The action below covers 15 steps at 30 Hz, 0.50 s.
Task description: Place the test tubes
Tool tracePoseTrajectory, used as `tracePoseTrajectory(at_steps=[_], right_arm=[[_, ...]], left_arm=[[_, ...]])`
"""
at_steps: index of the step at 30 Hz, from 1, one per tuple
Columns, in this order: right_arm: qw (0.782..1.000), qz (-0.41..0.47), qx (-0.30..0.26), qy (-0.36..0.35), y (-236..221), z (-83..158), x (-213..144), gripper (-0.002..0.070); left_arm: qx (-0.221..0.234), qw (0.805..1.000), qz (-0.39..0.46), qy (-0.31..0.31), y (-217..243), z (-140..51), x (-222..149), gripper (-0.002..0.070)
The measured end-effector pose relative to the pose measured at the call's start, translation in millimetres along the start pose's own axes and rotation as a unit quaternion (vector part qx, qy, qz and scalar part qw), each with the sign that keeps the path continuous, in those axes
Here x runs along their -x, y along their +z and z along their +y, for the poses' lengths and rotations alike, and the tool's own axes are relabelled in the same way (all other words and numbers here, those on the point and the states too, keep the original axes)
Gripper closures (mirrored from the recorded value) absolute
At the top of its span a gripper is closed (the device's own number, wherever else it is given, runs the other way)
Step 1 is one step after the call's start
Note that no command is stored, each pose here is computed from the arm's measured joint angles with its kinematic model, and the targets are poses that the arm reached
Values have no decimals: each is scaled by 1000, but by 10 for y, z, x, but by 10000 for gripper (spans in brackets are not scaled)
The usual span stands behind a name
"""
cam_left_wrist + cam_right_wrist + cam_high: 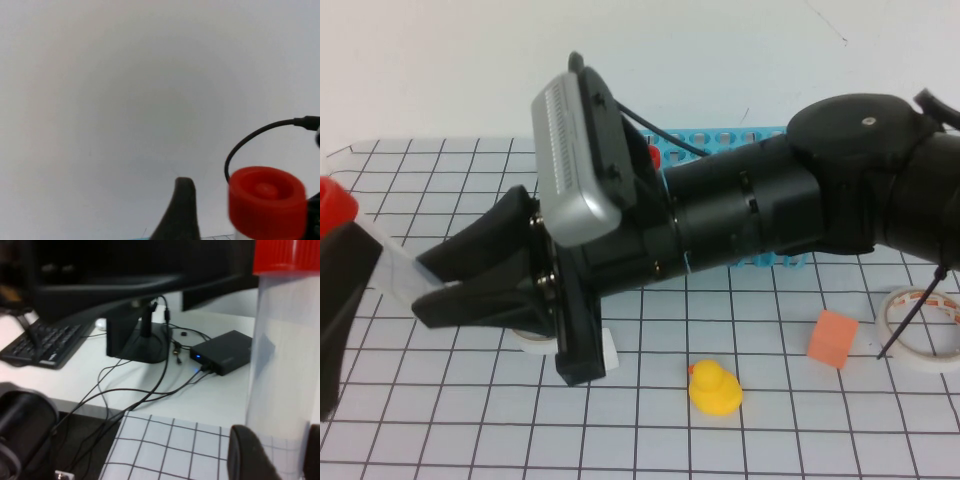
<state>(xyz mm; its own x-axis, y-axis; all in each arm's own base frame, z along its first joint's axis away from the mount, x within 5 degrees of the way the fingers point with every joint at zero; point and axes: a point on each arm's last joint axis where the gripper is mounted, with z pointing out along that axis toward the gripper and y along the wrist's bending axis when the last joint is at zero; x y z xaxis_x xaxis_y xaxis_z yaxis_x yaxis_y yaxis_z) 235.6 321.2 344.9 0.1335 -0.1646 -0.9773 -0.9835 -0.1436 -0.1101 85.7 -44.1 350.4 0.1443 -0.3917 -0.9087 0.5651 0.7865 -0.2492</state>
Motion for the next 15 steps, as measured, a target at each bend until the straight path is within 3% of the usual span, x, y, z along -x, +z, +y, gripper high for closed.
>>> tracePoseTrajectory(at_steps=[8, 15], right_arm=[[1000, -1, 12, -23, 12, 11, -18, 460], [1000, -1, 10, -26, 12, 9, -19, 460]], left_arm=[[33, 999, 6, -29, -2, 59, -13, 109], [18, 1000, 15, -10, -1, 33, -27, 357]])
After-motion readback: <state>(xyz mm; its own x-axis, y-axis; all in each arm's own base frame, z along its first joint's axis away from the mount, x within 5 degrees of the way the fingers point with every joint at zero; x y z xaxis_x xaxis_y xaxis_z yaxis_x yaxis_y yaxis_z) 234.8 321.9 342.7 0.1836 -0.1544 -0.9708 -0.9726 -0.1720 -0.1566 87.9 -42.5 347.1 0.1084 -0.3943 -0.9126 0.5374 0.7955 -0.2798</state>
